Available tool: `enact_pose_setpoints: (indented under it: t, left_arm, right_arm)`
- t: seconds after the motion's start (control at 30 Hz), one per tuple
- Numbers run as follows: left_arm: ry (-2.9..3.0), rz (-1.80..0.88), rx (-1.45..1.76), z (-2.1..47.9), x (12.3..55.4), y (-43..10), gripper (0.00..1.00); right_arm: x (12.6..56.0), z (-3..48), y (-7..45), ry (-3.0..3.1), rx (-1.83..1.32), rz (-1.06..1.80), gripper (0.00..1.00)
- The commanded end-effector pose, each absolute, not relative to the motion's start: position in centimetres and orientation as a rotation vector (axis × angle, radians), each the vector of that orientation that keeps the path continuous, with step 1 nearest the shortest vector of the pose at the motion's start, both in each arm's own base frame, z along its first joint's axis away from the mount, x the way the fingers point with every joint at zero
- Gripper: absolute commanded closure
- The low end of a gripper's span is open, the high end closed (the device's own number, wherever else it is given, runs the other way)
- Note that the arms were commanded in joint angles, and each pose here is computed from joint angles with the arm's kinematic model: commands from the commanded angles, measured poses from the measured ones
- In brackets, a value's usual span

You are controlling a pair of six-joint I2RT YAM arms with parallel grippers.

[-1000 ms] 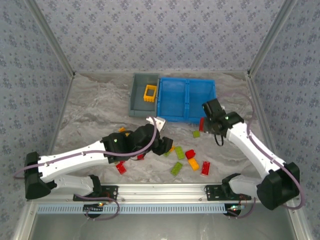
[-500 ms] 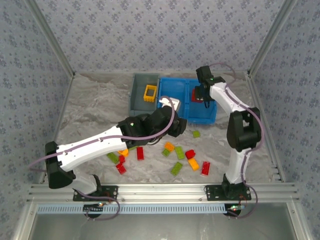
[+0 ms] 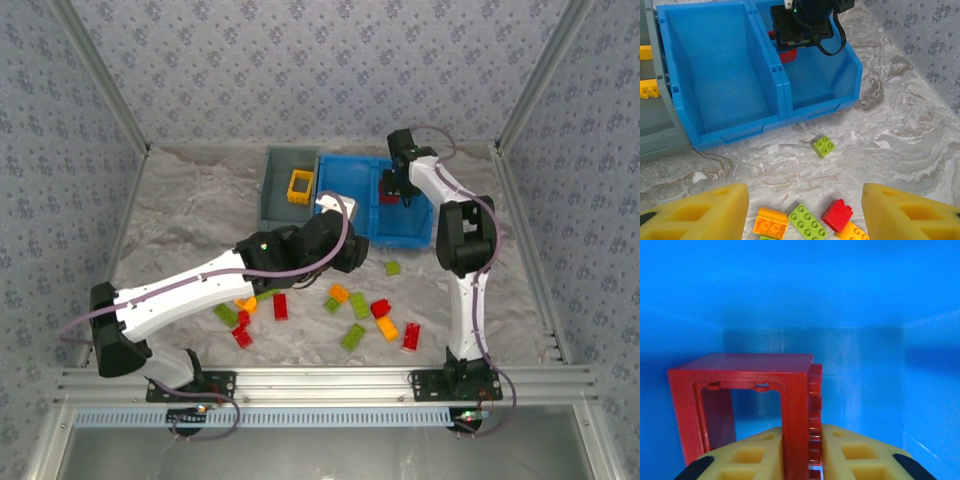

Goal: Sort the legos into containers by color

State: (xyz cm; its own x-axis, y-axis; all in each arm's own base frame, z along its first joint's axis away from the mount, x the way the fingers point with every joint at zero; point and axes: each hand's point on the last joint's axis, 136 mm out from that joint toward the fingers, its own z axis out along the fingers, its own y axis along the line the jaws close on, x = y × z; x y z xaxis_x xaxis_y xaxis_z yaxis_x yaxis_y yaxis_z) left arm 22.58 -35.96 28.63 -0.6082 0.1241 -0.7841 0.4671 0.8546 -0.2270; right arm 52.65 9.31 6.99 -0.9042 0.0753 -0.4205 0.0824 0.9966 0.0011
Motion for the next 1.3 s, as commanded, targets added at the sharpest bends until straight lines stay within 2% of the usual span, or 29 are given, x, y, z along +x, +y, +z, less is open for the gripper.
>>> enact_pose_setpoints:
  t: [0.0, 0.17, 0.3, 0.47, 0.63, 0.73, 0.83, 0.97, 1.1, 1.2, 1.27]
  left_arm:
    - [2.194, -0.525, 0.392, 29.4, 22.5, -34.5, 0.39]
    - [2.213, -0.497, 0.352, 28.6, 22.2, -32.8, 0.39]
    - [2.246, -0.414, 0.283, 27.6, 22.1, -30.0, 0.38]
    - [2.347, -0.324, 0.088, 25.1, 22.7, -24.7, 0.38]
    - [2.486, -0.232, -0.294, 20.4, 22.4, -17.0, 0.38]
    - [2.538, -0.214, -0.544, 17.0, 21.2, -13.0, 0.38]
    - [2.554, -0.238, -0.768, 13.8, 20.3, -10.1, 0.37]
    - [2.577, -0.307, -1.007, 10.2, 19.6, -7.9, 0.37]
    - [2.640, -0.314, -1.147, 7.3, 19.0, -7.1, 0.36]
    - [2.691, -0.281, -1.191, 5.8, 18.7, -7.0, 0.35]
    - [2.711, -0.258, -1.225, 4.9, 18.6, -6.9, 0.35]
  right_arm:
    - [53.0, 7.0, 9.6, 2.716, 0.086, -0.008, 0.71]
    - [53.1, 7.0, 9.9, 2.714, 0.084, 0.004, 0.62]
    - [52.8, 9.3, 10.0, 2.674, 0.096, 0.015, 0.57]
    - [51.5, 15.6, 9.9, 2.556, 0.109, -0.002, 0.53]
    - [47.9, 23.5, 10.1, 2.393, 0.140, 0.012, 0.49]
    - [44.0, 26.8, 13.3, 2.296, 0.062, 0.122, 0.45]
    - [39.2, 28.3, 19.3, 2.206, -0.139, 0.309, 0.43]
    - [29.2, 28.1, 29.0, 2.062, -0.506, 0.671, 0.35]
    - [19.3, 27.9, 35.5, 1.927, -0.800, 0.984, 0.24]
    - [14.1, 26.5, 38.4, 1.892, -0.970, 0.996, 0.22]
    - [12.4, 25.3, 39.4, 1.916, -1.029, 0.974, 0.22]
